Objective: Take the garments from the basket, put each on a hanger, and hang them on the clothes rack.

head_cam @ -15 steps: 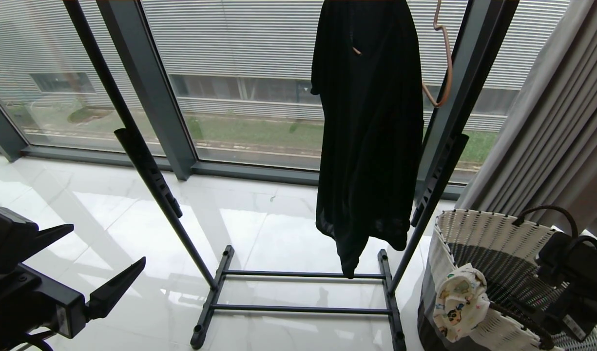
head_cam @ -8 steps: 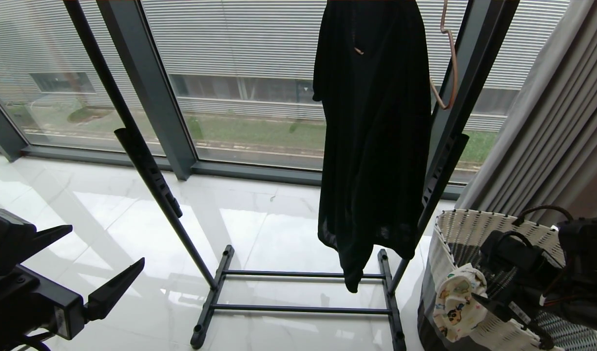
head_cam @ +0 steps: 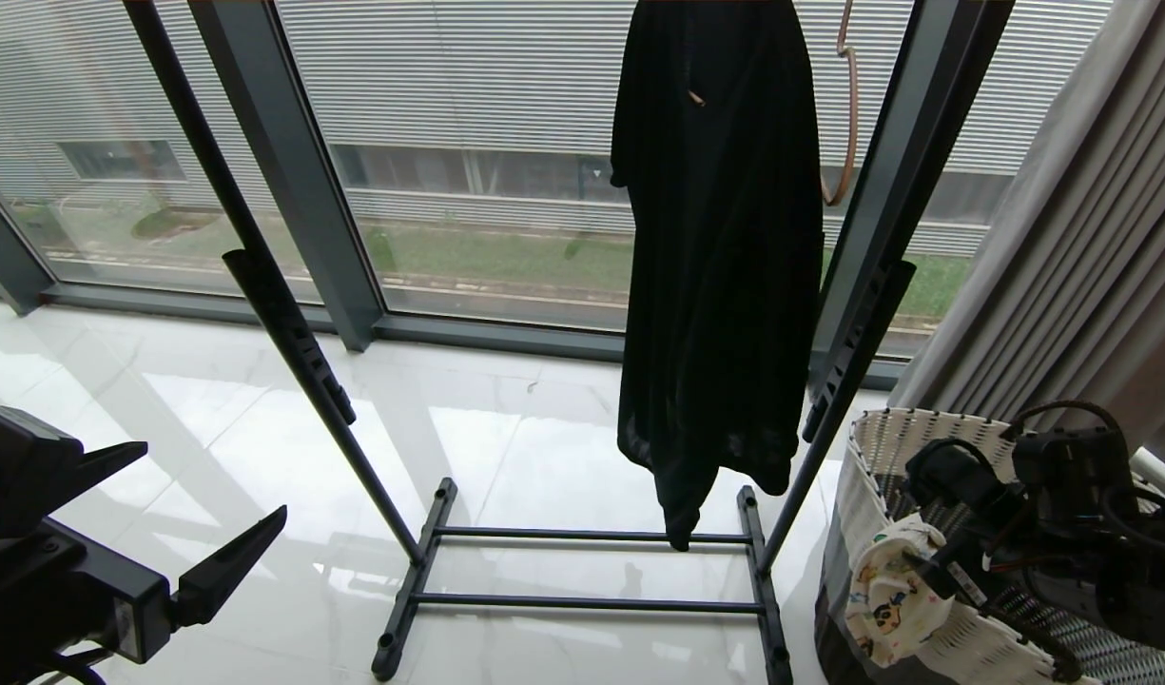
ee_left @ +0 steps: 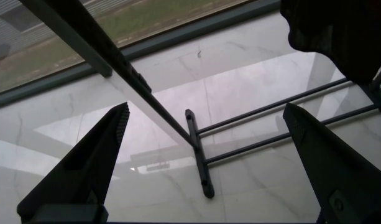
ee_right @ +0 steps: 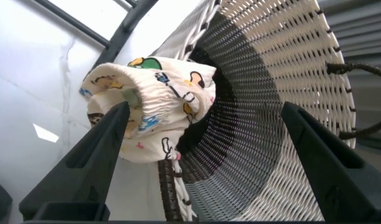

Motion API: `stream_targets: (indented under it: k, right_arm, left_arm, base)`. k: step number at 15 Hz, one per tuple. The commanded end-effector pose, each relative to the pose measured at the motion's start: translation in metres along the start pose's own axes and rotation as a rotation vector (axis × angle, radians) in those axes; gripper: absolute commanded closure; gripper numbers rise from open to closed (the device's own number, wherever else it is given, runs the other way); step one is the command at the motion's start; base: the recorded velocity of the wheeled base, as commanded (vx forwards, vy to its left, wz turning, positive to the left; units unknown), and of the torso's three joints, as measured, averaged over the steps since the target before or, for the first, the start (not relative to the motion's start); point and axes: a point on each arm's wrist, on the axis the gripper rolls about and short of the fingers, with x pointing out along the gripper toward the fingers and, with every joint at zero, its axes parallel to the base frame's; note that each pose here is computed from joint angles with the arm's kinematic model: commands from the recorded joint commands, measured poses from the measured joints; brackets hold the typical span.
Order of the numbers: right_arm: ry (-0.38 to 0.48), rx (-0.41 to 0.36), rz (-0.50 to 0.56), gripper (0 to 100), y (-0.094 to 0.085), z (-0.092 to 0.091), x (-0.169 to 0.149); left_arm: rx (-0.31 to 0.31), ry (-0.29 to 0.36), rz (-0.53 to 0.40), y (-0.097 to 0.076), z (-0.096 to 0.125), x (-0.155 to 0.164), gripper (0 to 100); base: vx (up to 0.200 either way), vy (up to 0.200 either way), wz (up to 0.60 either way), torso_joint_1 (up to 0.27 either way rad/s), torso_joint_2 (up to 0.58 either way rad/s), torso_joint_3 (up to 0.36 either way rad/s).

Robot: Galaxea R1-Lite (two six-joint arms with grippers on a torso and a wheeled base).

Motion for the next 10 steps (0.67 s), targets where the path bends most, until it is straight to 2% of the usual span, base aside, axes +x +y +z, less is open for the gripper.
stream_targets:
  k: [1, 5, 10]
  right_arm:
    - [0.027, 0.004, -0.001, 0, -0.001, -0.003, 0.007]
    - [0.033, 0.006, -0.004, 0, 0.002, -0.005, 0.021]
    - [0.038, 0.013, -0.065, 0, 0.004, -0.005, 0.037]
  left_arm:
    - [0.0, 0.002, 0.0, 0.0, 0.0, 0.001, 0]
    - [0.0, 0.002, 0.0, 0.0, 0.0, 0.001, 0]
    - [-0.001, 0.001, 0.0, 0.0, 0.0, 0.0, 0]
  base:
    - [0.0, 0.0, 0.0, 0.0, 0.0, 0.0]
    - [0.0, 0.0, 0.0, 0.0, 0.0, 0.0]
    - [0.0, 0.0, 0.0, 0.0, 0.0, 0.0]
